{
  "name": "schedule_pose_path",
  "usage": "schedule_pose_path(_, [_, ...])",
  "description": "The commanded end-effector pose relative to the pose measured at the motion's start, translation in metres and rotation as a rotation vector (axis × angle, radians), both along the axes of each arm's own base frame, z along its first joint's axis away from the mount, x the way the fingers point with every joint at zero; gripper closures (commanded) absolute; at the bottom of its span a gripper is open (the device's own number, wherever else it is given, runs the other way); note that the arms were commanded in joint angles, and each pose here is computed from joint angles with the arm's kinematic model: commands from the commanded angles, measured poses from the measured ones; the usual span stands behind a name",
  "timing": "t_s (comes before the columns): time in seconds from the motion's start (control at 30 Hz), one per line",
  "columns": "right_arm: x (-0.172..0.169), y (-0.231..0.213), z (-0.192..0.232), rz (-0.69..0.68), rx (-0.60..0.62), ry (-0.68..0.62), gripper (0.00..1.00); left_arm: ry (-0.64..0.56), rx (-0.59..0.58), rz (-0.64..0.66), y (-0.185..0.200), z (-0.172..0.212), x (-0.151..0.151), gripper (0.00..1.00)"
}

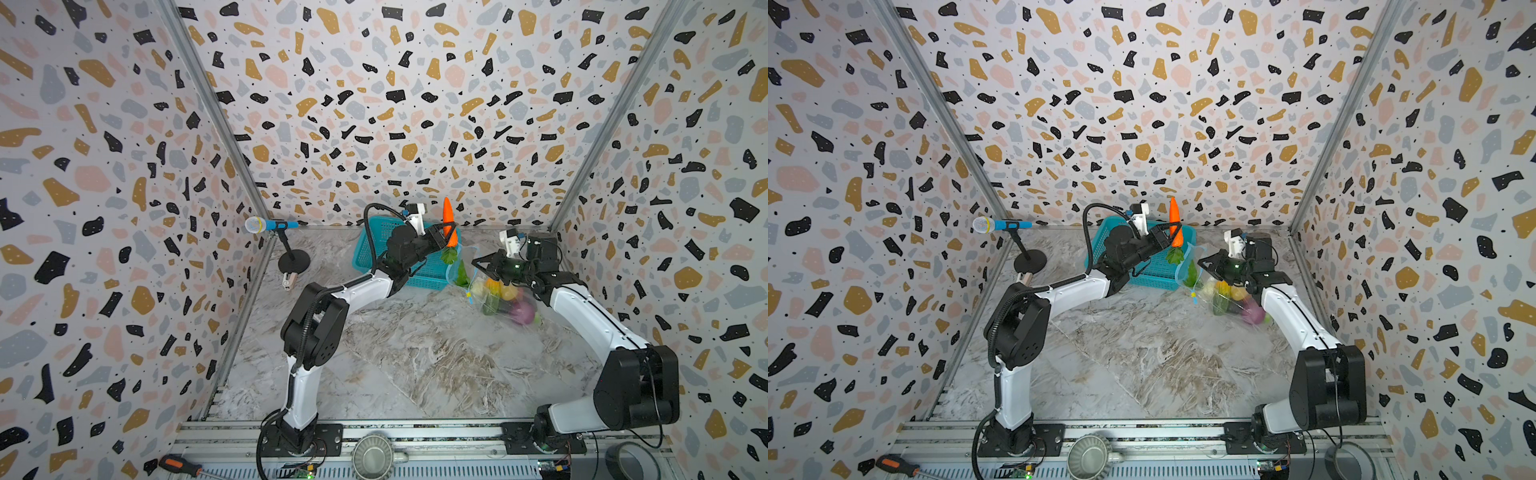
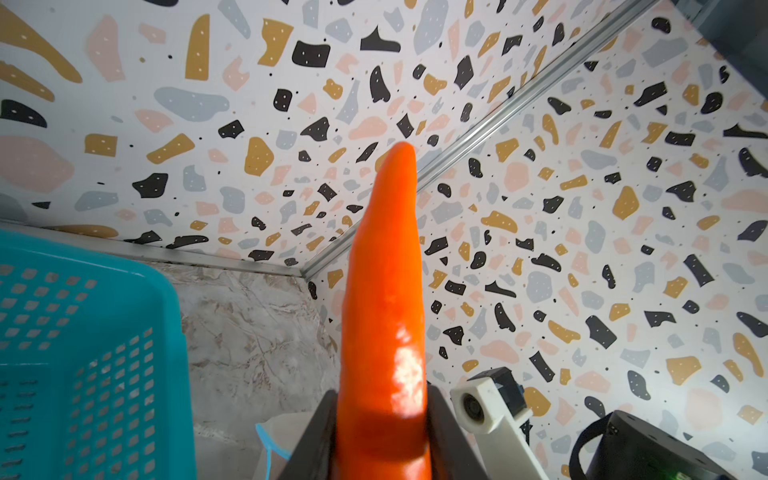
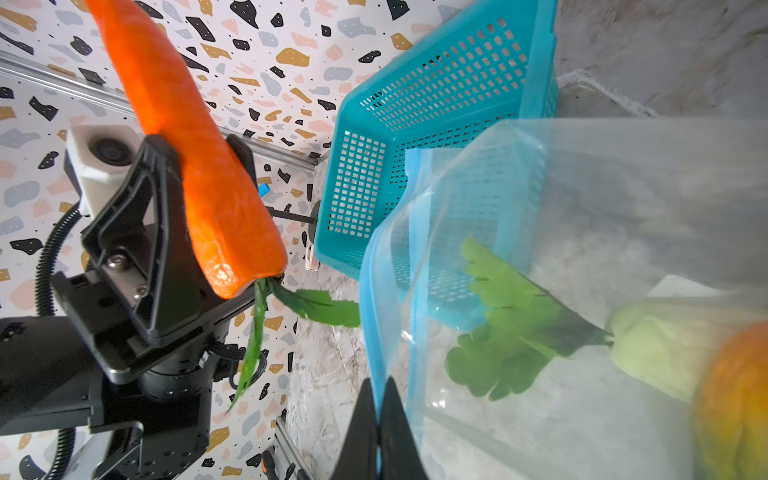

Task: Place the food in the zip-top bag and seal the zipper
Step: 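Lift the carrot out of the basket toward the bag mouth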

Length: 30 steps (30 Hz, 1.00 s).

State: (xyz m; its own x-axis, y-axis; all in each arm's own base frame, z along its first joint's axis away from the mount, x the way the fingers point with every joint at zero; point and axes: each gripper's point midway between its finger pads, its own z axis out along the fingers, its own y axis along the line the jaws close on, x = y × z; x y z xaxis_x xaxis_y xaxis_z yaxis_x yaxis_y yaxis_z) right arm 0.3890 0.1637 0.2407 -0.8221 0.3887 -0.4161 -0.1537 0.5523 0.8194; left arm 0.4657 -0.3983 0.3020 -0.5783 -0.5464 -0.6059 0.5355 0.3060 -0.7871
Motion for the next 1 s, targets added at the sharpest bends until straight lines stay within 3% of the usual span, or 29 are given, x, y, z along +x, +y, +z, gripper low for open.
schedule_pose_path(0.0, [0.001, -0.001, 0.035, 0.011, 0.038, -0.077, 1.0, -0.119, -0.131, 0.005, 0.005, 0.051, -0.017, 0.77])
schedule_pose_path(0.27, [-0.001, -0.003, 0.044, 0.007, 0.065, -0.094, 1.0, -0.11, -0.153, -0.015, -0.007, 0.045, -0.032, 0.76])
schedule_pose_path(0.97, [-0.002, -0.002, 0.057, 0.019, 0.098, -0.116, 0.99, -0.058, -0.093, -0.055, -0.041, 0.0, -0.033, 0.75])
